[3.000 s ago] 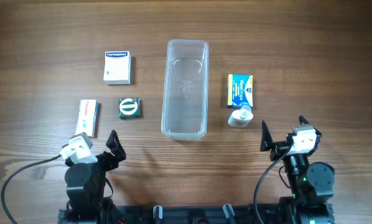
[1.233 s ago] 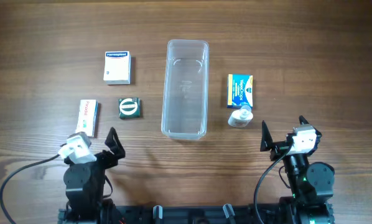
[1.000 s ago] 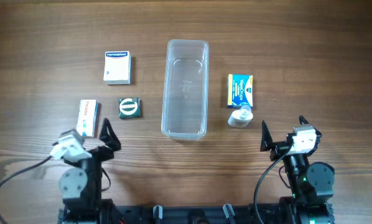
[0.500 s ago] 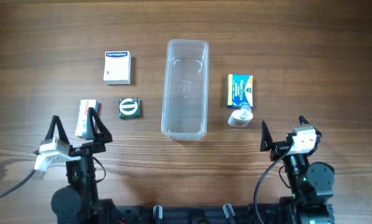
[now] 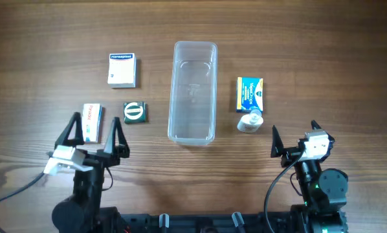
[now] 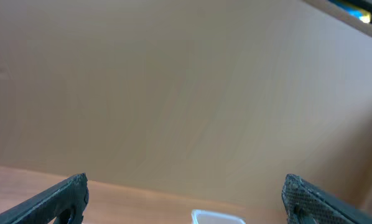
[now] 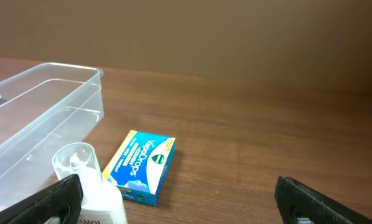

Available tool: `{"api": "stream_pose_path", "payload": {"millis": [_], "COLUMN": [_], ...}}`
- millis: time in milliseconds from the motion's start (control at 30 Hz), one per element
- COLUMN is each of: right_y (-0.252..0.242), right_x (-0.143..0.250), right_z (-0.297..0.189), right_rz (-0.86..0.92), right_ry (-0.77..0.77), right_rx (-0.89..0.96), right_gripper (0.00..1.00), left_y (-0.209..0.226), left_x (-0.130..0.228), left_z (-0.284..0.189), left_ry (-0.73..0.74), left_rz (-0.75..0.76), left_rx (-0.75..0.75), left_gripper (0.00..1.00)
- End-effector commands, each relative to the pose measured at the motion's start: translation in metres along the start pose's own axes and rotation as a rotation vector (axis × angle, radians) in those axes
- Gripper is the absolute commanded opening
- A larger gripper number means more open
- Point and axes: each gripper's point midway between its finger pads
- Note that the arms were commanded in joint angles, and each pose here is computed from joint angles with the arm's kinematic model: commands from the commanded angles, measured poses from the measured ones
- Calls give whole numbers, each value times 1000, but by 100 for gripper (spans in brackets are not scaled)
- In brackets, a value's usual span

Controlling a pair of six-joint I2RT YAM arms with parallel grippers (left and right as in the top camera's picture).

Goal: Pack container

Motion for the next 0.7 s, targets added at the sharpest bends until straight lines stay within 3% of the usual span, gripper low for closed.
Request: {"api": "stream_pose_path", "payload": {"millis": [0, 333, 667], "right_y": [2, 2, 2], "right_x": [1, 1, 1], "right_z": [0, 0, 0], "right_rz": [-5, -4, -5], "right_ry": [-1, -1, -1], "right_rx": [-12, -12, -12], "right_gripper": [100, 100, 100], "left_y": [-10, -1, 2], "left_x": [6, 49, 63], "left_z": [-1, -6, -9], "left_ry": [31, 206, 264], "left_rz": [3, -34, -47], "left_rx": [58, 19, 6], "left_gripper": [100, 100, 100]}}
Point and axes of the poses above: each gripper's point midway between its finger pads, its own z axis out along the fingers, its own y axis along the line the jaws close on, x = y × z, and after that the axes turned 9 degrees about z, right-handed
